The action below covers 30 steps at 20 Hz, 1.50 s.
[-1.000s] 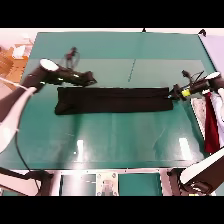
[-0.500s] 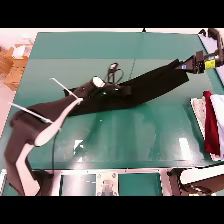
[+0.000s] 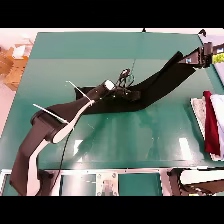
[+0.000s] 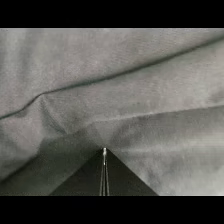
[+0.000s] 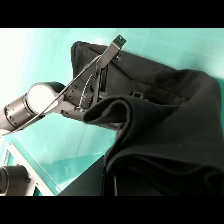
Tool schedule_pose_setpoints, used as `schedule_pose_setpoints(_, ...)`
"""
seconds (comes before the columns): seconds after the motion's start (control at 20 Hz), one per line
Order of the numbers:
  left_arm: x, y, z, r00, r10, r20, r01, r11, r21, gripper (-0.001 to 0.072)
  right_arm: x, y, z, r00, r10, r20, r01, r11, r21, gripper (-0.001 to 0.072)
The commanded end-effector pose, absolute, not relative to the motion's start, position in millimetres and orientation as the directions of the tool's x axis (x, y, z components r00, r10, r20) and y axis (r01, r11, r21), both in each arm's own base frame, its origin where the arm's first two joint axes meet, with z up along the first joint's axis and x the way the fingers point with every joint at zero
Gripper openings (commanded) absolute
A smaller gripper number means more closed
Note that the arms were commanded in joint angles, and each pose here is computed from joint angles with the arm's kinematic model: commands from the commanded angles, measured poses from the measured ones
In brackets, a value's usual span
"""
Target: Fold the shirts.
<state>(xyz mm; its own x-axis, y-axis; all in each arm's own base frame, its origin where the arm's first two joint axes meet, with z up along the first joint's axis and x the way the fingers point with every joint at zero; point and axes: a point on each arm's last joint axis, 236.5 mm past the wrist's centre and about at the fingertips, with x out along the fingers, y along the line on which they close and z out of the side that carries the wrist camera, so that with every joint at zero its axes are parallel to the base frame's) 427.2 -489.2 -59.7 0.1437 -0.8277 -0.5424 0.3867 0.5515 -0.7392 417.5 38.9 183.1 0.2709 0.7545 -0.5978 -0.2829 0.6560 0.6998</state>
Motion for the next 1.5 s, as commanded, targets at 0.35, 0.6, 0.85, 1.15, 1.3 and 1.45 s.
schedule_pose_setpoints(0.35,447.0,-452.7,-80.6,0.138,-0.761,-0.634,0.318,0.640,-0.699,0.0024,413.8,56.1,194.7,0.249,0.793,-0.556,-0.295,0.609,0.736,0.0017)
schedule_pose_setpoints(0.6,438.4,-473.3,-91.2,0.148,-0.766,-0.626,0.319,0.636,-0.702,0.0024,411.6,71.8,199.4,0.223,0.814,-0.536,-0.321,0.581,0.748,0.0018)
schedule_pose_setpoints(0.85,439.3,-470.6,-83.2,0.143,-0.771,-0.620,0.324,0.629,-0.707,0.0024,411.2,74.3,199.3,0.218,0.815,-0.537,-0.322,0.579,0.749,0.0017)
schedule_pose_setpoints(1.15,460.8,-403.0,-3.3,0.097,-0.790,-0.605,0.387,0.590,-0.709,0.0024,409.5,84.2,201.3,0.201,0.825,-0.528,-0.301,0.565,0.768,0.0018)
schedule_pose_setpoints(1.3,464.4,-330.1,36.8,0.038,-0.741,-0.671,0.429,0.618,-0.659,0.0024,410.0,113.9,202.4,0.172,0.835,-0.522,-0.308,0.549,0.777,0.0017)
schedule_pose_setpoints(1.45,467.0,-249.9,68.4,0.049,-0.665,-0.746,0.404,0.696,-0.594,0.0024,412.8,171.3,205.4,0.147,0.850,-0.506,-0.351,0.523,0.777,0.0018)
